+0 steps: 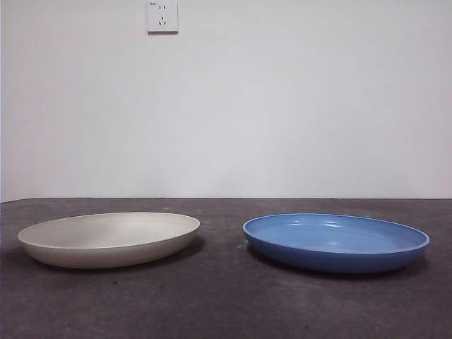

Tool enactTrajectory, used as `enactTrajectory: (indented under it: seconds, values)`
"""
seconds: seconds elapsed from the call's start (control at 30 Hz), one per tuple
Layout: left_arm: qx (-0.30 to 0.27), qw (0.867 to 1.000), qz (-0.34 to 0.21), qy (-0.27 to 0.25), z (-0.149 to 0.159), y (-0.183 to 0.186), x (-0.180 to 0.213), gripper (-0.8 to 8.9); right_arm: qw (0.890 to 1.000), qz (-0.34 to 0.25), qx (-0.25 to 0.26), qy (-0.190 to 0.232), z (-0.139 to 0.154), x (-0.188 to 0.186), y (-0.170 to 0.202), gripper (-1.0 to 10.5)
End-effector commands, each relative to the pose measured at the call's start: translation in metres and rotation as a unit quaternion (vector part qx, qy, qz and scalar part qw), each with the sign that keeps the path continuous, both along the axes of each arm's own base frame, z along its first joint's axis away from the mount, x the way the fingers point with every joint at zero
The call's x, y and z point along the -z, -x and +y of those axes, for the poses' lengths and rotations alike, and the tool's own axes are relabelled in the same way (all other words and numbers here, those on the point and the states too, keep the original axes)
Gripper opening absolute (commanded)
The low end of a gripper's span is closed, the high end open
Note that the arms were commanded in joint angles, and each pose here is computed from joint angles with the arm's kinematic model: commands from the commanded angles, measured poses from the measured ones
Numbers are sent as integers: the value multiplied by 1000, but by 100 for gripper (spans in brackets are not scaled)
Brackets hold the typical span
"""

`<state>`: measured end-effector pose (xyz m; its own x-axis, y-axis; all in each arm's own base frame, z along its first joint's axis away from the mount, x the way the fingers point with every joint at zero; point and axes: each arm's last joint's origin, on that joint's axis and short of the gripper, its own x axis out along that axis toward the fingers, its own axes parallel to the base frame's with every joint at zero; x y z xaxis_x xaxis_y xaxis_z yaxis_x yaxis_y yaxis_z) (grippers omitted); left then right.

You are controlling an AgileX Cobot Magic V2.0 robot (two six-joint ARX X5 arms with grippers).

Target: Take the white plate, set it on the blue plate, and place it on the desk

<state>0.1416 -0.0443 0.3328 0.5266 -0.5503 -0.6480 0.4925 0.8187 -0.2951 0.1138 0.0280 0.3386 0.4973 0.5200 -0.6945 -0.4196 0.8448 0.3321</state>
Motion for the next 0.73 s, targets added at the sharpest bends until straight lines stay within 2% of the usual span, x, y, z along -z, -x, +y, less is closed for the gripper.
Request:
enactTrajectory:
  seconds: [0.03, 0.2, 0.5, 0.73]
  values:
    - [-30, 999, -4, -12, -2, -13, -2, 438, 1000, -13, -6, 1, 0, -5, -1, 384]
    - [-72, 996, 13, -47, -6, -45, 12, 437, 1000, -16, -6, 1, 1, -6, -1, 384]
    - [-103, 987, 67, -102, -17, -106, 58, 436, 1000, -17, -6, 1, 1, -6, -1, 384]
    - [-124, 977, 98, -143, -22, -140, 97, 436, 1000, -17, -6, 1, 1, -6, -1, 384]
